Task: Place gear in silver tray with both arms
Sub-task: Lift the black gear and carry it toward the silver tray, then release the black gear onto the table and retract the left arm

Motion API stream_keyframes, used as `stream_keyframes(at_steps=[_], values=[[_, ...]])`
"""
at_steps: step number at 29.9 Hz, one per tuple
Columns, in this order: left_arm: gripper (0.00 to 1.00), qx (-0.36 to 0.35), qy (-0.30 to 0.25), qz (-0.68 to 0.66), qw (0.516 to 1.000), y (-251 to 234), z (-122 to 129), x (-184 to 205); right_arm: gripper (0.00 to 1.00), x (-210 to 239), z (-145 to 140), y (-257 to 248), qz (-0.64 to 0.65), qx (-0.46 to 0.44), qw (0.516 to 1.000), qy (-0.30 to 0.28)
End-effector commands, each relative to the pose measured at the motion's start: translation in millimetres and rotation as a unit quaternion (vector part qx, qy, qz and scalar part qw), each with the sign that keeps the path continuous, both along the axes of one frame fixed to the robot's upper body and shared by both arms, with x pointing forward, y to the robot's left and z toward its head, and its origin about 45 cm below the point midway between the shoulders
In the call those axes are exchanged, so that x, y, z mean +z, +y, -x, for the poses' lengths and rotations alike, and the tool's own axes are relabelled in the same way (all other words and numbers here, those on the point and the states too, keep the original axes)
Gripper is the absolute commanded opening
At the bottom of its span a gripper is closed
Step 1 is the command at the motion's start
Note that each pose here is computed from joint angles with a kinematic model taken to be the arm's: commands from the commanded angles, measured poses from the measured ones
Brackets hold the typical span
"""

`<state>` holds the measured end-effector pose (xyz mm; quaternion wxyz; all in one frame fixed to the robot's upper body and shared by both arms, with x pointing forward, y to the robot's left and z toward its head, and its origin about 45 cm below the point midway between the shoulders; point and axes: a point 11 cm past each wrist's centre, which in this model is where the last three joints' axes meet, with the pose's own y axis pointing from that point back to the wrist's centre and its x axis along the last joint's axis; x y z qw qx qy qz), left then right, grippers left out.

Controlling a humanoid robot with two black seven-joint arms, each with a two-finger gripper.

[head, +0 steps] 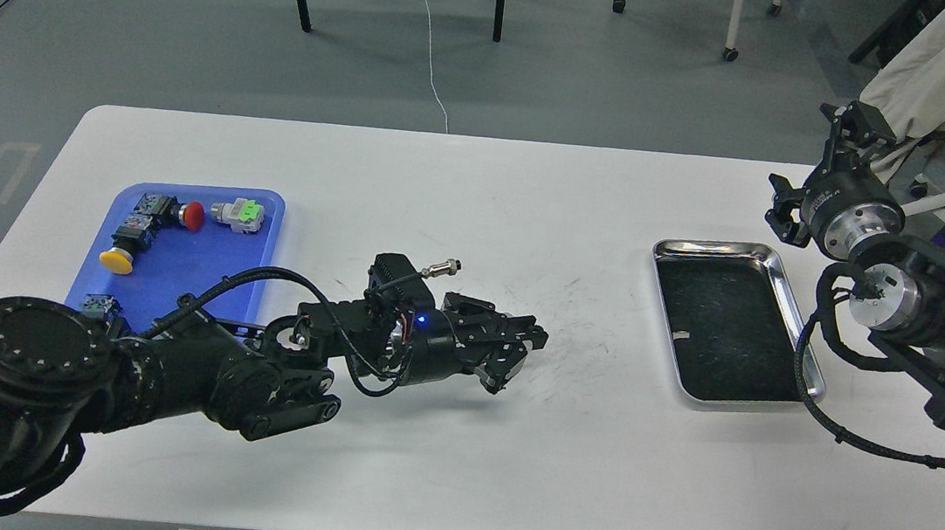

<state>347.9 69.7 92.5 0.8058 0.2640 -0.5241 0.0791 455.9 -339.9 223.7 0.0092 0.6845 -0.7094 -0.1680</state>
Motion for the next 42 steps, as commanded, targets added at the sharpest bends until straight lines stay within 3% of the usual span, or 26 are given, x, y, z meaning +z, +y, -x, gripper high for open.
stream_keyframes(at_steps=[1,10,20,22,27,33,37,42], values=[[0.46,0.001,0.000,0.001,1.000,0,0,0,0.99,-2,1,0,0.003,0.002,1.000,0.003],[0.51,0.006,-0.002,0.006,1.000,-1,-4,4,0.99,1,-1,1,0.013,0.007,1.000,0.001],[0.64,0.051,-0.041,0.078,0.995,-16,-49,65,0.99,8,-2,10,0.069,0.057,0.996,0.007],[0.71,0.068,-0.040,0.100,0.992,-18,-58,78,0.99,15,-3,7,0.085,0.064,0.994,0.005],[0.76,0.118,-0.023,0.149,0.981,-14,-73,94,0.99,25,-6,17,0.116,0.094,0.989,0.005],[0.87,0.209,-0.037,0.166,0.963,53,-102,102,0.99,40,-6,42,0.196,0.173,0.965,-0.001],[0.92,0.307,-0.017,0.211,0.928,118,-112,101,0.99,54,-5,59,0.253,0.223,0.942,-0.013],[0.93,0.375,-0.017,0.225,0.899,178,-119,105,0.98,62,1,82,0.333,0.293,0.896,-0.025]])
